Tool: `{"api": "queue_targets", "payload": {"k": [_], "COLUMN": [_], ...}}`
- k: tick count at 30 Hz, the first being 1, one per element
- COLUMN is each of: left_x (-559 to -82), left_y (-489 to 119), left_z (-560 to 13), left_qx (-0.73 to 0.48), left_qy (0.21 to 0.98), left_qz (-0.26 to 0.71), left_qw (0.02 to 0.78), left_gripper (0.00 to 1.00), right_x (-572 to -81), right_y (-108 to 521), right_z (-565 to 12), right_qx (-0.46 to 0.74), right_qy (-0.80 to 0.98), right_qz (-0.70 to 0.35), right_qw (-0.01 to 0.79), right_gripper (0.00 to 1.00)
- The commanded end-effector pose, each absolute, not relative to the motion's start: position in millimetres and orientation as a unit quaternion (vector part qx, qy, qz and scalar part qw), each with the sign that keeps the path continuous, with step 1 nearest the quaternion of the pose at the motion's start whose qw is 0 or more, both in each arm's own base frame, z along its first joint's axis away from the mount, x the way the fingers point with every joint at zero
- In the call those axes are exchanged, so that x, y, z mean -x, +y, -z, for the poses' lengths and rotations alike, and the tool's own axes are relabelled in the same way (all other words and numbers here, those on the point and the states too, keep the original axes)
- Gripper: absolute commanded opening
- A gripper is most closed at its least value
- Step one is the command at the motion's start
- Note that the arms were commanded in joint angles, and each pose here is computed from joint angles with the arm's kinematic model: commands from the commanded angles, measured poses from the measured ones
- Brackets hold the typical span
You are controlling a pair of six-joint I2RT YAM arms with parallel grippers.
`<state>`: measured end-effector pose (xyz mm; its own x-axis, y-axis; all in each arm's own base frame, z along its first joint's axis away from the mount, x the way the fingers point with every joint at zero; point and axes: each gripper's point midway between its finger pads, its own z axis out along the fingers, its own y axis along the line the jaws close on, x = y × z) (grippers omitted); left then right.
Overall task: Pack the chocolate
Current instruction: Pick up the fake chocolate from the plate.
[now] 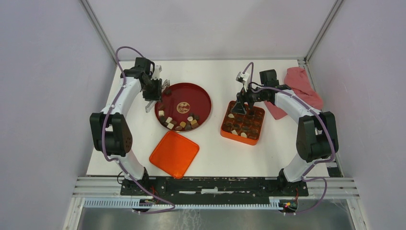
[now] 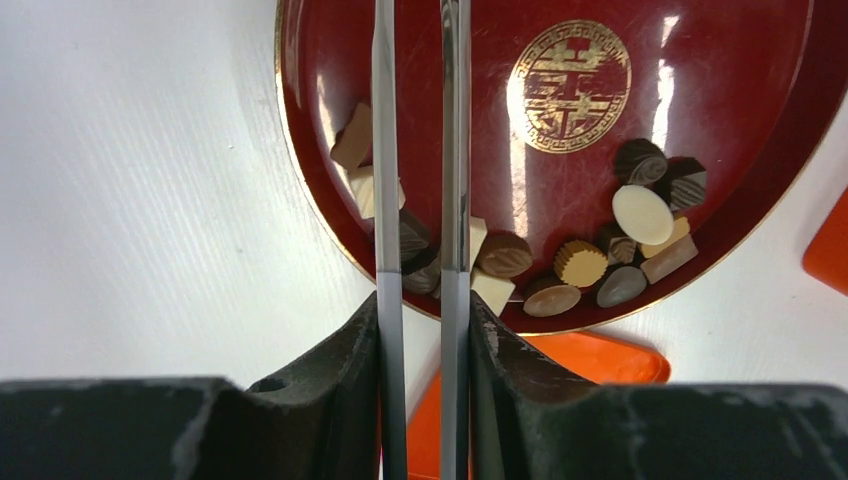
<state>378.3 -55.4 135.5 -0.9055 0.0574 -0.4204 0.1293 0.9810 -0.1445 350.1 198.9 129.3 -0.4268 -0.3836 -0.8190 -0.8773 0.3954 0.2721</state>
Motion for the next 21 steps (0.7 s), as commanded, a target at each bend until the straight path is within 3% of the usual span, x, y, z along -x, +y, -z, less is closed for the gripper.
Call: {"api": "queue_targets", "payload": {"k": [1,21], "left_x": [-376.8,-360.9], "left_y": [-41.7,-34.4], "left_z": [-137.2,-107.6], "left_qx": [-0.08,-0.064], "left_qy": [0.973,0.984], "left_qz": [0.055,0.04], "left_qw": [0.208,0.164], "left_gripper": [0.37,0.41], "right_x": [-349.2,-350.4], "right_y": [201.1,201.9], "right_z": [-146.6,-145.8], "right_qx": [0.422,0.421], "right_qy": [0.746,0.745], "right_qz": [-0.367,-0.37], "right_qw": [0.363,0.361], "right_gripper": [0.79,0.79]}}
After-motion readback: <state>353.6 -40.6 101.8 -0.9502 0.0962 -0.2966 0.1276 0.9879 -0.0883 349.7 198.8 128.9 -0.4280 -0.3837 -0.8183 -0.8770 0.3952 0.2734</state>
